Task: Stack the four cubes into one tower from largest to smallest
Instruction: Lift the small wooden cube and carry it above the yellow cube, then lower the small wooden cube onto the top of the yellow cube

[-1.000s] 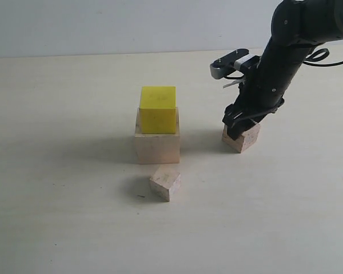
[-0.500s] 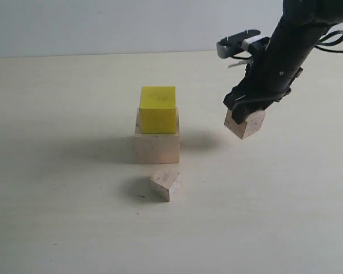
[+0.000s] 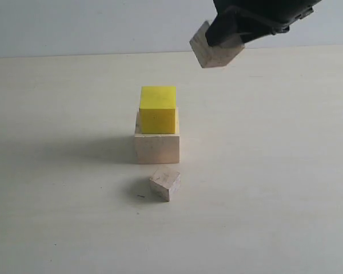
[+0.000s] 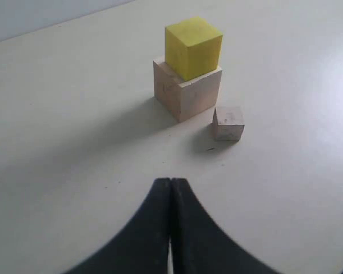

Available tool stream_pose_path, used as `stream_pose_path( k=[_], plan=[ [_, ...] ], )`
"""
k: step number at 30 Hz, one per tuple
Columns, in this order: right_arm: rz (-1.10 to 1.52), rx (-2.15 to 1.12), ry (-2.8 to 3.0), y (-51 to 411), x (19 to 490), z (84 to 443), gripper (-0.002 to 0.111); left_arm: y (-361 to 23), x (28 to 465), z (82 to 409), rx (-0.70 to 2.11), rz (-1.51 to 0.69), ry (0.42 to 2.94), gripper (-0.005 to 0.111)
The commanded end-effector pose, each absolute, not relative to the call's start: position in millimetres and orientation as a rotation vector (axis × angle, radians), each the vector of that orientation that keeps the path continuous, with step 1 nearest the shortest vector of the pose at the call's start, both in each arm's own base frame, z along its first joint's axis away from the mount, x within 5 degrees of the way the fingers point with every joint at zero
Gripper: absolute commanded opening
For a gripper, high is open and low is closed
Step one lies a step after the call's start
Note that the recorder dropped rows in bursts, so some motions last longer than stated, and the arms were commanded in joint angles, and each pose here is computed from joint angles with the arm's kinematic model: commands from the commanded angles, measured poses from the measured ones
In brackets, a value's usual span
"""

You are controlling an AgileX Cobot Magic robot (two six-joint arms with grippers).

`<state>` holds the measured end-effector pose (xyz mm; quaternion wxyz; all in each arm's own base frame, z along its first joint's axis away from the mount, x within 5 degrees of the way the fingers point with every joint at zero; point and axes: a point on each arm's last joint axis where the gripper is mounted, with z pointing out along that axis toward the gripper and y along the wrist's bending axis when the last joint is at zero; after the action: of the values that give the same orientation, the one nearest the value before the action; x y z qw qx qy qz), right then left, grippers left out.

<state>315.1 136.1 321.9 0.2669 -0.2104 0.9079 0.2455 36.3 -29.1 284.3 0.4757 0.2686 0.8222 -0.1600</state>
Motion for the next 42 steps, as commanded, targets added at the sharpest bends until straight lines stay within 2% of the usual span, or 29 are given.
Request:
stream_pose_path(
  k=[1, 4, 11, 19, 30, 42],
  plan=[
    [0.726, -0.523, 2.383, 143, 302, 345, 0.000, -29, 36, 284, 0.659, -0.400, 1.996, 0.000],
    [0.712, -0.483, 2.436, 151, 292, 349, 0.000, -29, 36, 284, 0.659, -0.400, 1.996, 0.000],
    [0.494, -0.426, 2.556, 170, 276, 362, 0.000, -29, 36, 284, 0.659, -0.400, 1.996, 0.000],
    [0.576, -0.347, 2.549, 196, 261, 385, 0.000, -29, 36, 284, 0.659, -0.400, 1.996, 0.000],
    [0.486, -0.193, 2.731, 229, 290, 338, 0.000, -30, 36, 284, 0.658, -0.405, 1.997, 0.000],
    [0.391, -0.151, 2.858, 255, 326, 311, 0.000, -30, 36, 284, 0.658, -0.405, 1.997, 0.000]
  ],
)
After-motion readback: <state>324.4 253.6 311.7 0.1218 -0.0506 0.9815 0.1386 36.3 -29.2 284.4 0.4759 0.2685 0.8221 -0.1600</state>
